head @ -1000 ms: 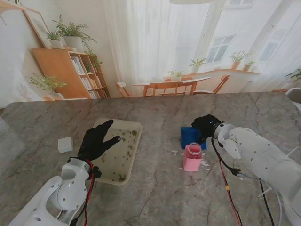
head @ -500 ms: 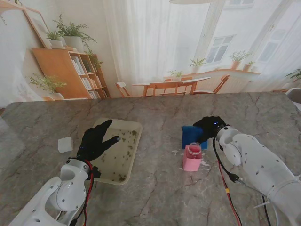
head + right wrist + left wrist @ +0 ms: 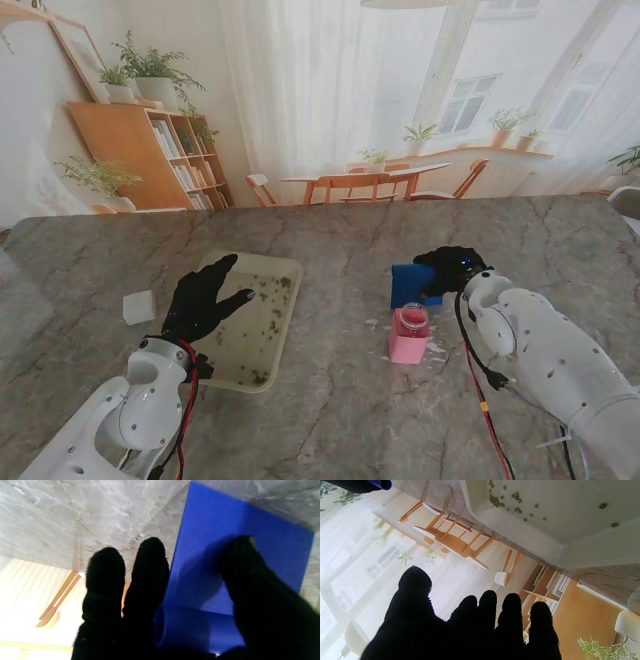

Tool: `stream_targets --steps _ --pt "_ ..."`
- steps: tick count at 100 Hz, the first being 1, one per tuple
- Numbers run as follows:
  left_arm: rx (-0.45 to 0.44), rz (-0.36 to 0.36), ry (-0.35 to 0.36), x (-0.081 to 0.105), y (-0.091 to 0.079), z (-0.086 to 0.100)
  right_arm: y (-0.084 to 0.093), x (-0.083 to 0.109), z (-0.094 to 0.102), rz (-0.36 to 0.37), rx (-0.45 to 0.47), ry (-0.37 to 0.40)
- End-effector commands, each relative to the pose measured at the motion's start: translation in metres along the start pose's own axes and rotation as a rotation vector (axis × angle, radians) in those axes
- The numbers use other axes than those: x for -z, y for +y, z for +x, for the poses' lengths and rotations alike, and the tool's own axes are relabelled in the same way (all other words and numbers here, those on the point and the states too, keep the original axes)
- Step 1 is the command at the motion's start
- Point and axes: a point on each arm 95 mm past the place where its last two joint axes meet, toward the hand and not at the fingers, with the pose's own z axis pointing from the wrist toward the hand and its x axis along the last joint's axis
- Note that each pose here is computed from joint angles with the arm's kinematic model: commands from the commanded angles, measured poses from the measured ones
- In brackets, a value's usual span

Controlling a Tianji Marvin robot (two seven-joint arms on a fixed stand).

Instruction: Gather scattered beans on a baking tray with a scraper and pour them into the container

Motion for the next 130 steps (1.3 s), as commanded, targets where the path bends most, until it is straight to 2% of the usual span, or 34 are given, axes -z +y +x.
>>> stream_targets --steps 1,43,83,103,130 --pt "0.004 0.001 -0.003 0.002 0.002 0.001 -0.012 0.004 0.003 0.031 -0.010 -0.006" --pt "0.005 0.008 -0.003 0.003 0.001 0.001 -0.008 0.006 0.002 0.021 -0.075 -0.029" --pt "0.006 0.011 -0.001 0.003 0.001 0.002 0.020 0.009 0.000 -0.030 -0.173 -0.127" --pt "0.007 0.019 -0.004 0.003 -0.001 0.002 0.042 0.012 -0.001 -0.057 -0.205 -0.178" --pt "0.000 0.039 -0.005 0.006 -0.004 0.004 0.093 0.024 0.002 -0.160 -0.187 -0.194"
